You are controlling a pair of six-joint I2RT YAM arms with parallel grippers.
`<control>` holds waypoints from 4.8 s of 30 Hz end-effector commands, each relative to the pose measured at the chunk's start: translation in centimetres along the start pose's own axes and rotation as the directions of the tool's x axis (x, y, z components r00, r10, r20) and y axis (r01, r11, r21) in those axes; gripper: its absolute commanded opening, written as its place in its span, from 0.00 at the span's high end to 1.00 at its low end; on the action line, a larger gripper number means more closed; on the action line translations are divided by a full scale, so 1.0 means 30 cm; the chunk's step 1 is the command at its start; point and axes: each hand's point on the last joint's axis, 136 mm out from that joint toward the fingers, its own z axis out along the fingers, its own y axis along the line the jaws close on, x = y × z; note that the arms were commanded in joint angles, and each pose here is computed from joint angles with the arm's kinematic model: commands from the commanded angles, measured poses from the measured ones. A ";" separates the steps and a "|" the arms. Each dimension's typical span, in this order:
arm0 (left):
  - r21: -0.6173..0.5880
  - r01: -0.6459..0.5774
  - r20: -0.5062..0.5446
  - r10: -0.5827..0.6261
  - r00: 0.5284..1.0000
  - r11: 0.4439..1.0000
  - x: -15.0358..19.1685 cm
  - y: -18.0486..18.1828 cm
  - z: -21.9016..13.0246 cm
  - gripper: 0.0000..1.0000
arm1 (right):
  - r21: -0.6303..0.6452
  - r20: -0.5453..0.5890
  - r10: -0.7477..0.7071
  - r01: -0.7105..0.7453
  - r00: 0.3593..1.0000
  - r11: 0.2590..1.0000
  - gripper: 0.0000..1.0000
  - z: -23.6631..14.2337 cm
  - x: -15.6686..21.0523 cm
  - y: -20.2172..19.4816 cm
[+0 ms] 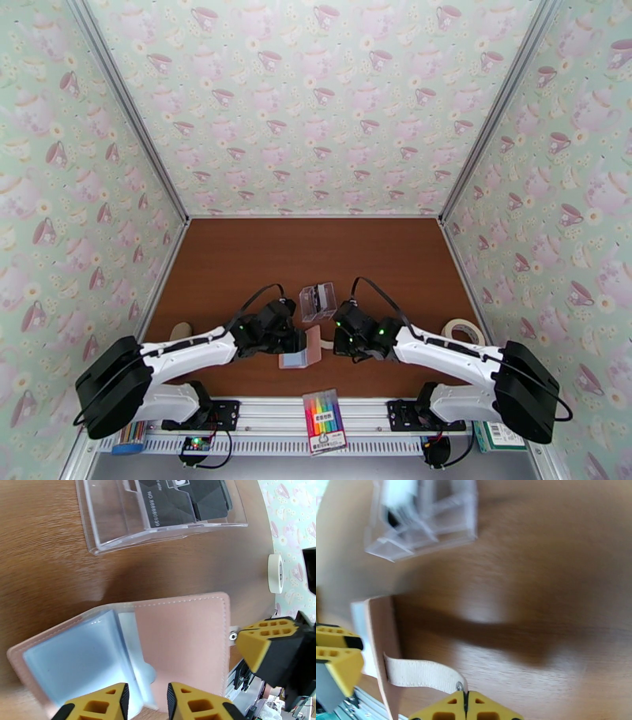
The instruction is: Put the credit cards into the card holder
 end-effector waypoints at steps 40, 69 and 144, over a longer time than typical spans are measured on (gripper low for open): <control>-0.008 -0.052 -0.046 0.052 0.998 0.999 0.029 -0.038 0.067 0.68 | -0.374 0.052 -0.040 0.056 0.998 0.926 0.91 -0.207 -0.083 0.310; -0.042 -0.059 -0.025 0.058 0.998 0.997 0.034 -0.006 0.045 0.71 | -0.104 -0.082 -0.003 -0.006 0.997 0.995 0.95 0.099 -0.016 0.157; -0.081 0.013 0.044 -0.009 0.999 0.997 0.010 0.080 -0.051 0.67 | 0.328 0.040 -0.276 0.249 0.960 0.911 0.29 -0.006 -0.527 0.170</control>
